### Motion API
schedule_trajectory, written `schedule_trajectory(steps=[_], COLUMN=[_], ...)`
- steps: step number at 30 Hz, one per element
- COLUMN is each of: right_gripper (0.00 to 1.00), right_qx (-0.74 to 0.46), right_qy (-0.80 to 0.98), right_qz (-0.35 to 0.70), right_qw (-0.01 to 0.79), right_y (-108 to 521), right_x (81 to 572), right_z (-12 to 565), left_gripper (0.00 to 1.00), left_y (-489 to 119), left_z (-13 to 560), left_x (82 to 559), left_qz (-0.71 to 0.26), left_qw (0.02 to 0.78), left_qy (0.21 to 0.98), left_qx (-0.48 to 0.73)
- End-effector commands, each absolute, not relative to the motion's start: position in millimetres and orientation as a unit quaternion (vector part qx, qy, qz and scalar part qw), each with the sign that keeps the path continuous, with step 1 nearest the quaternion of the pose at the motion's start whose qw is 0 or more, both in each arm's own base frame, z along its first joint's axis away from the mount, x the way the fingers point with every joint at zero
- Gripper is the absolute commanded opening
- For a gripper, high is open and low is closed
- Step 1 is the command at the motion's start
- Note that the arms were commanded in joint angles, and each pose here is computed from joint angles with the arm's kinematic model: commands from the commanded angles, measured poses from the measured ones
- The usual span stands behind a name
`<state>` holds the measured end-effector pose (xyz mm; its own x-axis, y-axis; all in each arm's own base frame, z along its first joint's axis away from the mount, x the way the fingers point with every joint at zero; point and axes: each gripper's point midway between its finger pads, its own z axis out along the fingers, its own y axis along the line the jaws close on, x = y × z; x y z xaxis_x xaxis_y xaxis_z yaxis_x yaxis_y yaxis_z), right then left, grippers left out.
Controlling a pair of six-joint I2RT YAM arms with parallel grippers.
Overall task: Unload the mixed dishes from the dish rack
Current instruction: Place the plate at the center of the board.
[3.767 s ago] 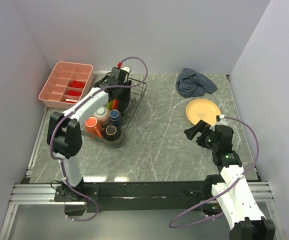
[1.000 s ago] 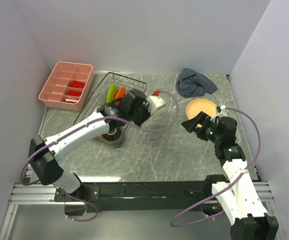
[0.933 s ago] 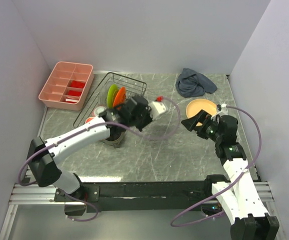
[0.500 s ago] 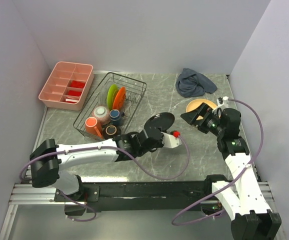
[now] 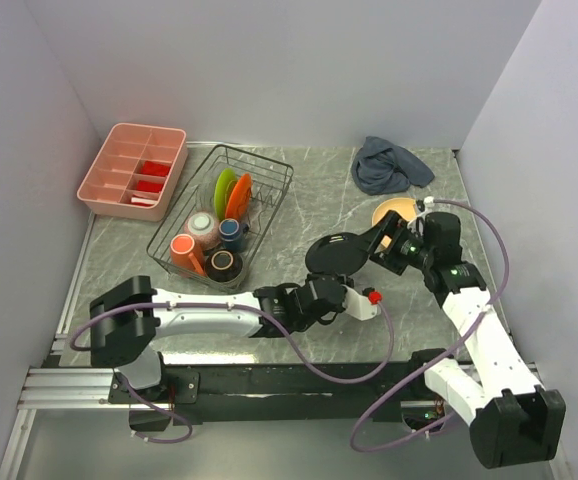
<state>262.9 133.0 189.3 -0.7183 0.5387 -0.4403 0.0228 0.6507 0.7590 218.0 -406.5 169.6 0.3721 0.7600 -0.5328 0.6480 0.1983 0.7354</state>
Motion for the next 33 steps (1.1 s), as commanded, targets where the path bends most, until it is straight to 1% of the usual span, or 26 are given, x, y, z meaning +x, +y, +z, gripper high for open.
schedule_trajectory(steps=[1, 5, 8, 9, 11, 12, 14, 15, 17, 18, 19, 20, 23, 24, 25, 26, 27, 28, 29, 30, 32, 33], right_gripper=[0.9, 0.84, 0.74, 0.65, 0.54, 0.43, 0.31, 0.21, 0.13, 0.07, 0.04, 0.0, 0.0, 0.0, 0.0, 0.0, 0.0, 0.0, 0.0, 0.0, 0.0, 0.0], right_qx=[0.163, 0.158, 0.153, 0.152, 0.145, 0.144, 0.141, 0.143, 0.144, 0.145, 0.146, 0.147, 0.151, 0.153, 0.156, 0.159, 0.164, 0.166, 0.172, 0.177, 0.186, 0.192], right_qy=[0.857, 0.875, 0.879, 0.882, 0.884, 0.886, 0.885, 0.885, 0.884, 0.884, 0.883, 0.882, 0.879, 0.878, 0.877, 0.876, 0.874, 0.872, 0.871, 0.869, 0.865, 0.863], right_qz=[0.371, 0.36, 0.36, 0.359, 0.362, 0.362, 0.364, 0.363, 0.362, 0.361, 0.36, 0.361, 0.355, 0.353, 0.351, 0.348, 0.346, 0.346, 0.342, 0.339, 0.33, 0.326], right_qw=[0.318, 0.284, 0.272, 0.266, 0.258, 0.253, 0.253, 0.252, 0.258, 0.261, 0.263, 0.264, 0.28, 0.283, 0.29, 0.294, 0.298, 0.303, 0.309, 0.316, 0.33, 0.333], right_y=[139, 144, 150, 151, 155, 156, 159, 158, 157, 157, 156, 156, 152, 151, 150, 148, 145, 144, 141, 137, 129, 125], right_x=[270, 266, 267, 268, 267, 268, 268, 268, 269, 269, 270, 270, 273, 274, 276, 277, 279, 281, 283, 286, 292, 293], right_z=[185, 164, 158, 155, 153, 151, 151, 150, 152, 152, 152, 153, 156, 156, 158, 159, 158, 161, 161, 162, 164, 164], left_gripper=[0.02, 0.03, 0.04, 0.05, 0.08, 0.08, 0.1, 0.13, 0.19, 0.23, 0.32, 0.35, 0.45, 0.55, 0.61, 0.64, 0.73, 0.75, 0.8, 0.89, 0.95, 0.96], left_y=[-422, -423, -425, -425, -427, -426, -425, -424, -423, -420, -419, -418, -411, -408, -406, -401, -398, -396, -391, -389, -380, -377], left_z=[193, 187, 183, 181, 179, 178, 176, 177, 177, 175, 174, 172, 171, 172, 172, 175, 175, 176, 181, 181, 189, 192], left_x=[223, 226, 226, 225, 226, 226, 227, 227, 227, 226, 226, 226, 227, 227, 228, 231, 232, 231, 235, 235, 238, 239], left_qz=[0.055, 0.066, 0.066, 0.064, 0.064, 0.065, 0.068, 0.067, 0.063, 0.062, 0.059, 0.059, 0.054, 0.051, 0.043, 0.039, 0.032, 0.02, 0.013, 0.005, -0.015, -0.024], left_qw=[0.576, 0.574, 0.571, 0.57, 0.571, 0.57, 0.57, 0.571, 0.576, 0.574, 0.573, 0.572, 0.575, 0.577, 0.578, 0.581, 0.581, 0.581, 0.585, 0.584, 0.587, 0.587], left_qy=[0.547, 0.546, 0.546, 0.548, 0.548, 0.549, 0.553, 0.556, 0.56, 0.562, 0.567, 0.571, 0.583, 0.588, 0.598, 0.604, 0.61, 0.62, 0.627, 0.632, 0.649, 0.656], left_qx=[0.605, 0.607, 0.609, 0.609, 0.608, 0.608, 0.604, 0.6, 0.592, 0.592, 0.588, 0.586, 0.572, 0.565, 0.554, 0.544, 0.538, 0.526, 0.514, 0.51, 0.483, 0.474])
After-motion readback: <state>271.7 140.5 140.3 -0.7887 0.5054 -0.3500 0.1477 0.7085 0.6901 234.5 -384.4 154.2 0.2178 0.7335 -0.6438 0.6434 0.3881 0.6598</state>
